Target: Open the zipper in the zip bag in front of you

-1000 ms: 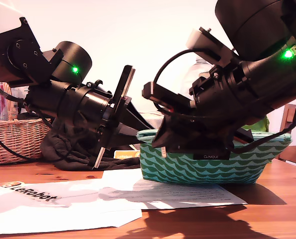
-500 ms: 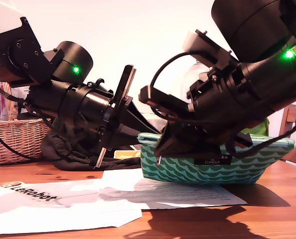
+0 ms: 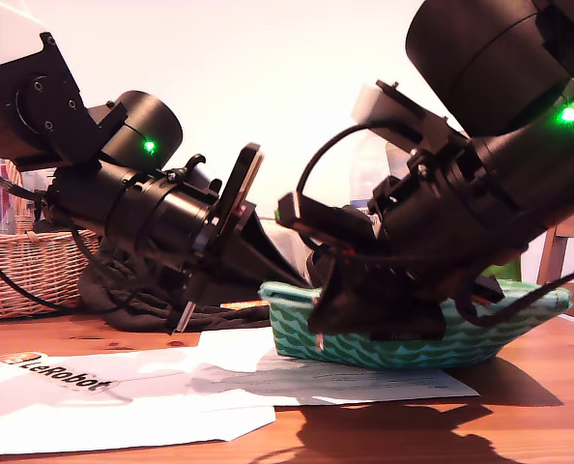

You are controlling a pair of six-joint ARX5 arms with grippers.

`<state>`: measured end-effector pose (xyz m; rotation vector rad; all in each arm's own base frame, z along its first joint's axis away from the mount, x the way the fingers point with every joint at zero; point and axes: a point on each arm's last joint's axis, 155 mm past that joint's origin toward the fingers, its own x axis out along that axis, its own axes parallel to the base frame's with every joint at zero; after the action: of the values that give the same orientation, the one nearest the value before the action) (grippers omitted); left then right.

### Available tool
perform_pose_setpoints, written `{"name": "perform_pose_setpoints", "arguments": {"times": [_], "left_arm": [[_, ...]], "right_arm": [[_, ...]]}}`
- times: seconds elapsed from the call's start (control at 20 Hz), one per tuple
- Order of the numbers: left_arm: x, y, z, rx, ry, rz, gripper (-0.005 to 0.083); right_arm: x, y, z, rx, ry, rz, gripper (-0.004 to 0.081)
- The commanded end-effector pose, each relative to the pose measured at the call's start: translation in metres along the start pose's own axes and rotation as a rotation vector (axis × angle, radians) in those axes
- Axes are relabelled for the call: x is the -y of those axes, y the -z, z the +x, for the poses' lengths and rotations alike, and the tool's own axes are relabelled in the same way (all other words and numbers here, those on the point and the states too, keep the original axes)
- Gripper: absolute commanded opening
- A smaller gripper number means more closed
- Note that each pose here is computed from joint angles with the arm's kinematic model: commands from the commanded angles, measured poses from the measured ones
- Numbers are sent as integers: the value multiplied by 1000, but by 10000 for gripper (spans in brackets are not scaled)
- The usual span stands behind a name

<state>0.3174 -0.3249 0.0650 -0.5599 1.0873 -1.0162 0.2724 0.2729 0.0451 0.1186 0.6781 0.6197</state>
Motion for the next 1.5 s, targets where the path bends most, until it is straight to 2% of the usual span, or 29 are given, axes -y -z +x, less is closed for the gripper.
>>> {"name": "perform_pose_setpoints", "arguments": {"times": [0.0, 0.45, 0.9, 1.45], "left_arm": [[-9, -3, -1, 8, -23, 19, -19], [-25, -9, -4, 37, -101, 128, -19], [-45, -23, -15, 88, -177, 113, -19], [-60, -29, -22, 114, -236, 92, -19]], "right_arm": [[7, 11, 1, -43, 29, 3, -13], [17, 34, -1, -194, 92, -5, -13], [30, 63, -12, -358, 160, -16, -13], [51, 110, -44, -586, 243, -59, -13]]}}
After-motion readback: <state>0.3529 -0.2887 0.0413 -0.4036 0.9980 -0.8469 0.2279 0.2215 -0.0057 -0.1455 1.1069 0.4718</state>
